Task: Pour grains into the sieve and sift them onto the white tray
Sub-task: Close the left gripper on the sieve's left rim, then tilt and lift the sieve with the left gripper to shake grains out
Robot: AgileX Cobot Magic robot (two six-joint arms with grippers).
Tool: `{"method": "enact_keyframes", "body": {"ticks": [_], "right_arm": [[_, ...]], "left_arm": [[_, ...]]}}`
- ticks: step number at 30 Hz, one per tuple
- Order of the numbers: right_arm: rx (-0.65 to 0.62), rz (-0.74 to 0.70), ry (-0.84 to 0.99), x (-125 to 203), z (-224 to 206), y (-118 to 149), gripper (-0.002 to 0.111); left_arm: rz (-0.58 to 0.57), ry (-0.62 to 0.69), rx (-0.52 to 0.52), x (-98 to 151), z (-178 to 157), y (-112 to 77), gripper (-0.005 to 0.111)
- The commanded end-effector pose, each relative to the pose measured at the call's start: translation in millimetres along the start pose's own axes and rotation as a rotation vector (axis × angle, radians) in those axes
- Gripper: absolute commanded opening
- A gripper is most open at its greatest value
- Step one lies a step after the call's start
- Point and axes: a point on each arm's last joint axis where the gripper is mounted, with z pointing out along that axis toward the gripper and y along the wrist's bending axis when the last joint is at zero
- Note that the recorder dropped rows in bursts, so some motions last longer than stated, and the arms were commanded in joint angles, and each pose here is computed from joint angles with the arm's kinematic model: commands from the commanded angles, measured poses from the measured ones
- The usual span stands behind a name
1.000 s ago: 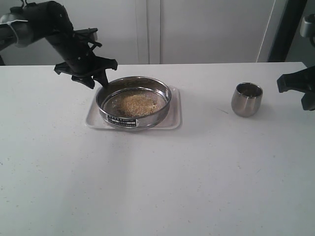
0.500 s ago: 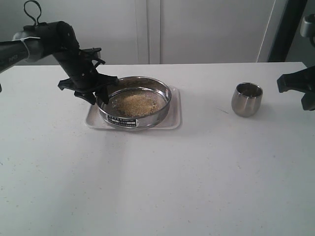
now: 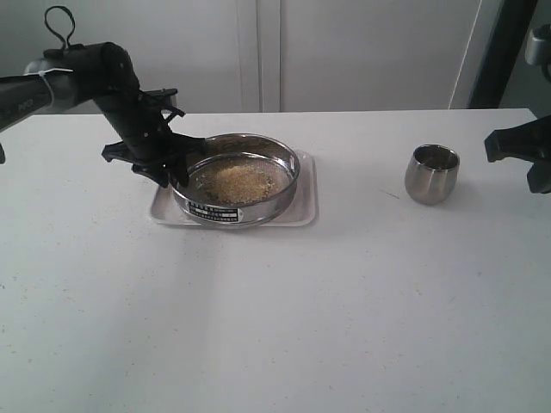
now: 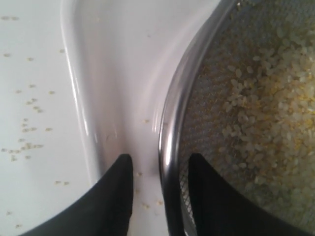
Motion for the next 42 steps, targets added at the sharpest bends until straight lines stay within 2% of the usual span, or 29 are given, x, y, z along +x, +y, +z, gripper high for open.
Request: {"method": "enact_keyframes", "body": {"ticks": [1,8,11,21,34,37,39,42], "right_arm": [[0.005,0.0,-0.005,1,-2,-1,0.0],[0.005,0.0,-0.005,1,-2,-1,0.0],[0.005,0.0,-0.005,1,-2,-1,0.0],[0.005,0.0,-0.005,1,-2,-1,0.0],[0.005,0.017,-0.005,1,-2,-1,0.0],[0.005,0.017,-0.005,1,-2,-1,0.0],[0.005,0.017,-0.005,1,-2,-1,0.0],[0.005,0.017,-0.005,1,-2,-1,0.0]], "left_arm": [[-0.005,0.023,0.009,3,4,-0.4,0.041],[-0.012,0.022,0.016,3,10,0.1,0.041],[-0.015,0.022,0.017,3,10,0.0,0.037],[-0.044,0.004,0.049,1,8,-3.2,0.0],[-0.164,-0.096,0.247,-12,-3,-22.1,0.0],[-0.121,-0.114,0.202,-13,-10,-16.8,0.0],[-0.111,-0.132,0.133,-15,-18,-4.1,0.0],[-0.203,-0.159,0.073,-18,-32,10.6,0.0]]}}
